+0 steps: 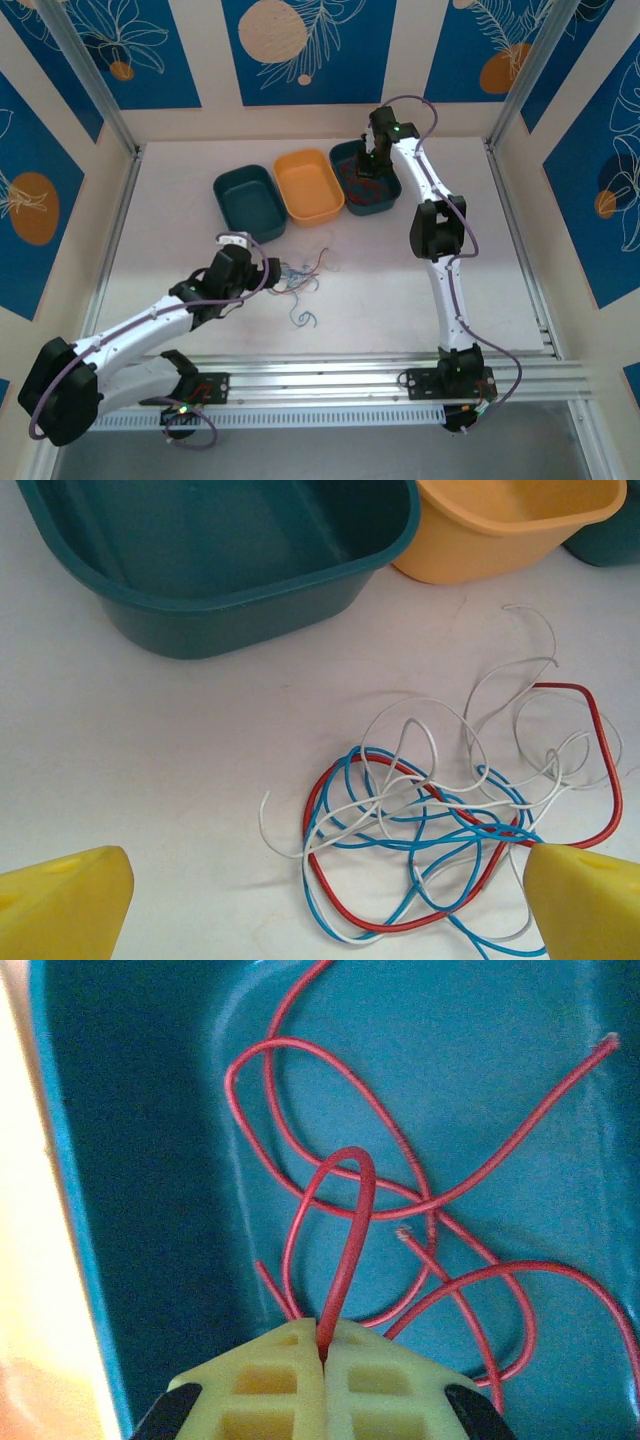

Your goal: Untangle the cables

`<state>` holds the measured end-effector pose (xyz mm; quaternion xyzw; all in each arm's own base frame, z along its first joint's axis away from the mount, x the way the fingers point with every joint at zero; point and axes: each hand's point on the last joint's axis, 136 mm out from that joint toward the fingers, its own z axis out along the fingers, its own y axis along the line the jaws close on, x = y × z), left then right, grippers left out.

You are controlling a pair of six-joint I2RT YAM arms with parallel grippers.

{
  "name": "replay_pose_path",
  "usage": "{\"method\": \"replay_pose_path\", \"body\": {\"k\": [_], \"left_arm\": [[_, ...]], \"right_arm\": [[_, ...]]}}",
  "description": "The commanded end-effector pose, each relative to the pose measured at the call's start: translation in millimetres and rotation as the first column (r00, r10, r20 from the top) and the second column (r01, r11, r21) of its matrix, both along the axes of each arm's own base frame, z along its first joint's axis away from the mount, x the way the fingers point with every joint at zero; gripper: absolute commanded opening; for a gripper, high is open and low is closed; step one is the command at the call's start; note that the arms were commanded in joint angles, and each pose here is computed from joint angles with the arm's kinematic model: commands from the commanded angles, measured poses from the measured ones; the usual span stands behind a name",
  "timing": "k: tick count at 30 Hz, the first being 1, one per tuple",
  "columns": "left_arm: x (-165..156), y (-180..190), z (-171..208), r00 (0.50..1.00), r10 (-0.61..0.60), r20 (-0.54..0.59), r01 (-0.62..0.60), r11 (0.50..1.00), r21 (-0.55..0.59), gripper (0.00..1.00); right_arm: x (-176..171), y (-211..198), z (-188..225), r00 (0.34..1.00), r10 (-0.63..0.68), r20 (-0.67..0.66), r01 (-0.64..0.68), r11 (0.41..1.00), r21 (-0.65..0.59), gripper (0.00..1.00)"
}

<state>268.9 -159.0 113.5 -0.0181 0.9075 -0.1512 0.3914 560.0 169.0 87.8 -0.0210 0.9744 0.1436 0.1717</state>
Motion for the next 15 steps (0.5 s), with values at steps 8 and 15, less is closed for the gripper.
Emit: {"method": "replay_pose_path", "body": {"k": [8,15], "left_arm": [[9,-7,15,0.999,-0.01,0.037,0.011,1.0,-0.027,1.0],[10,-7,19,0.999,-0.018,0.044,0.019,1.0,-0.02,1.0]], "right_arm": [[10,-20,41,0.993,-0.08,0.09,0.085,0.995,-0.056,0.3],[4,-27,71,0.987,-0.095,0.131,0.105,0.992,-0.068,0.47]]}}
